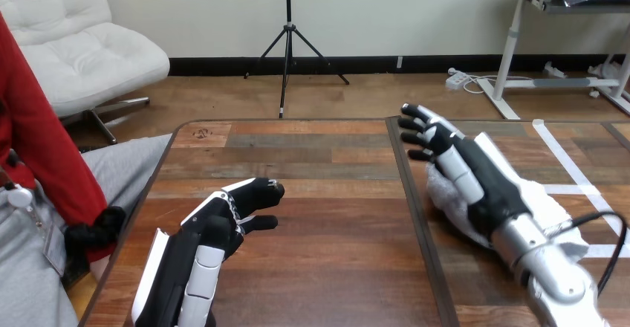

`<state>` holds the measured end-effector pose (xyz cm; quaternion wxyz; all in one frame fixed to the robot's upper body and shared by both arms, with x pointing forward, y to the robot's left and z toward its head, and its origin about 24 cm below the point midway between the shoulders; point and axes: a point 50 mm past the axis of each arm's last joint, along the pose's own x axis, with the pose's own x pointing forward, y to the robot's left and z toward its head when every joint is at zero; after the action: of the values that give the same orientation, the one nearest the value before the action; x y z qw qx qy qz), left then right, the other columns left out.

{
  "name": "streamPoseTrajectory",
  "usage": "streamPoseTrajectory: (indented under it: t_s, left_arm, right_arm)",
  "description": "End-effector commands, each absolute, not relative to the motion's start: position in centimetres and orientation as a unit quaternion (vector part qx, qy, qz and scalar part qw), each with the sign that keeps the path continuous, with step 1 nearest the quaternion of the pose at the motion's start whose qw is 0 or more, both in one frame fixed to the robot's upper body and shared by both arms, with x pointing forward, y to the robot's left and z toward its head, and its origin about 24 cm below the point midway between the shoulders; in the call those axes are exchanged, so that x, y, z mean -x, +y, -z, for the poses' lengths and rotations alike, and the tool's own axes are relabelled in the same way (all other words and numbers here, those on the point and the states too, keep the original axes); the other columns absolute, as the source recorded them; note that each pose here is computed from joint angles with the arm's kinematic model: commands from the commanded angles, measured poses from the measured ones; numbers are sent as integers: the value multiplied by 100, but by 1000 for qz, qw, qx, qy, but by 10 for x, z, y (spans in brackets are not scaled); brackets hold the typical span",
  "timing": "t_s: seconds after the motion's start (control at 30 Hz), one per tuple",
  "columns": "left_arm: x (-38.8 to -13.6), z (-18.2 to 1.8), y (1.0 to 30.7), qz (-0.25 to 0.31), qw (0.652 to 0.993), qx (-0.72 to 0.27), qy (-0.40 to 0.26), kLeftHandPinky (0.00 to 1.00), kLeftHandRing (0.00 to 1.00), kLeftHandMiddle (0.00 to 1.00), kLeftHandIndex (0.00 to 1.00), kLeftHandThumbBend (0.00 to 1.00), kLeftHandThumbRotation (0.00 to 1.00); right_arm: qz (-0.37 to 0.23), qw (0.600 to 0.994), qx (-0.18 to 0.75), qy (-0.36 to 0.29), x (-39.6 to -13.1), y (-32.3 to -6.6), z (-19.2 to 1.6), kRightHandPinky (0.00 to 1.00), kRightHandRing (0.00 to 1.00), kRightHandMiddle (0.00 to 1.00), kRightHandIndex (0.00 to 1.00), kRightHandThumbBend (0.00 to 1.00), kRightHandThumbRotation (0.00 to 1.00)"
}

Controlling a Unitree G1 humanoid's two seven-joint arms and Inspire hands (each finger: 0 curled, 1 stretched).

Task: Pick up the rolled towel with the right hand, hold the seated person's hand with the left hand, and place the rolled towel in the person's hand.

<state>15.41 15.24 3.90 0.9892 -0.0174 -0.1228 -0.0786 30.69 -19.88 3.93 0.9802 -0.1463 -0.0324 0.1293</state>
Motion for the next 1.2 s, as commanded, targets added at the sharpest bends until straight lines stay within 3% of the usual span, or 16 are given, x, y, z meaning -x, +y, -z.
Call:
streamPoseTrajectory:
  t_s: [0.0,0.23,0.63,1.17]
  left_arm:
    - [-170,-57,152,73,981,24,-178,70,77,74,69,72,100]
    - [-170,-56,152,75,981,28,-178,69,77,74,69,73,100]
    - [-171,-56,150,77,981,32,-177,69,77,74,69,71,100]
    - [-172,-56,148,78,981,28,-178,69,77,74,70,72,100]
  right_arm:
    - [-84,972,176,-127,-346,-214,-95,86,91,92,93,98,99]
    - [-55,966,213,-133,-355,-226,-107,87,92,95,95,94,99]
    - [-7,956,266,-126,-366,-244,-121,84,91,94,95,100,99]
    - [30,936,341,-86,-371,-264,-125,82,88,95,99,100,91]
